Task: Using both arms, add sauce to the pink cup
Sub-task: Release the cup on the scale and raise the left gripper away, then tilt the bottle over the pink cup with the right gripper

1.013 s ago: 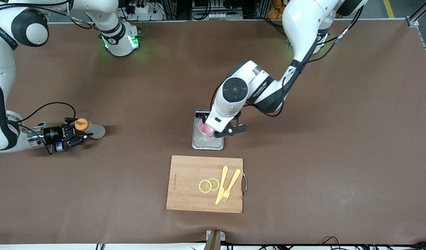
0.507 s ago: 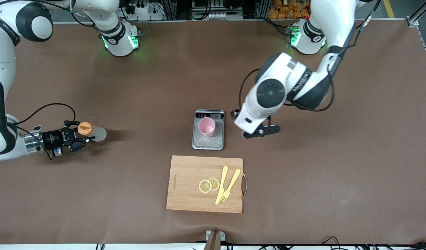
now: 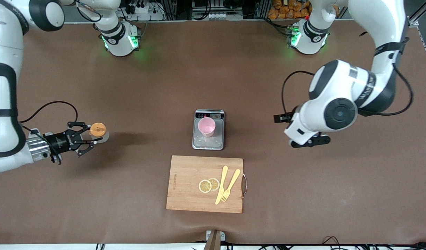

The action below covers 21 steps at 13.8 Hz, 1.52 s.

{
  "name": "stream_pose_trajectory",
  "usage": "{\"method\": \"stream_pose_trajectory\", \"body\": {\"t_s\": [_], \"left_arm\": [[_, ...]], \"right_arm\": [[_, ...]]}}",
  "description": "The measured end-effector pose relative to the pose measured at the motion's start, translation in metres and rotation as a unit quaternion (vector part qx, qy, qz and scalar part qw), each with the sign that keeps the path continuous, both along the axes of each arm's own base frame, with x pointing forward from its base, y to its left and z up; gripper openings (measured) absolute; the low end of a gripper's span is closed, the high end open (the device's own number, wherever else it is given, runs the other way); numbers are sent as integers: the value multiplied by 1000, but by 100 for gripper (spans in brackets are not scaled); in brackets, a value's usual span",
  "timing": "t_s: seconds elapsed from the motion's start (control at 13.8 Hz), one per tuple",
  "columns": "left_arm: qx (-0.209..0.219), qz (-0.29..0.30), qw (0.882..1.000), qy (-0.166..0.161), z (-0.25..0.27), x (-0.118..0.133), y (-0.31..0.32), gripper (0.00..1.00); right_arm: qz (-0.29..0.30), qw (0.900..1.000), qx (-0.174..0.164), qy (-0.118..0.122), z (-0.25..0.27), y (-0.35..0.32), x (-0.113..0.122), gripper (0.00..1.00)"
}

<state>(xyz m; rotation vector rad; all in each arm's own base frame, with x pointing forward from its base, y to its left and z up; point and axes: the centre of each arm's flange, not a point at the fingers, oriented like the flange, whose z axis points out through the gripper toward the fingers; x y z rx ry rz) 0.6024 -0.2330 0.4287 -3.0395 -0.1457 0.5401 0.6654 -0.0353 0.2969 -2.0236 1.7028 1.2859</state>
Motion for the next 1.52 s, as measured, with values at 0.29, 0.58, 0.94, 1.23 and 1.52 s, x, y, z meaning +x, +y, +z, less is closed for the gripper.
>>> {"method": "stream_pose_trajectory", "body": {"t_s": [0.29, 0.58, 0.94, 1.23, 1.52], "left_arm": [[13, -18, 1000, -13, 29, -5, 16, 100], [10, -56, 997, -43, 70, -5, 61, 100], [-8, -103, 991, -89, 149, -34, 140, 100], [-15, -120, 986, -117, 198, -67, 150, 100], [-20, -135, 984, -117, 206, -75, 153, 100]], "right_arm": [[-8, 998, -63, 24, 36, 70, 10, 50], [-33, 993, -109, 43, 55, 123, 16, 48], [-41, 983, -172, 42, 63, 206, 11, 46], [-36, 971, -234, 40, 61, 254, -1, 44], [-23, 948, -316, 21, 61, 308, -21, 44]]}}
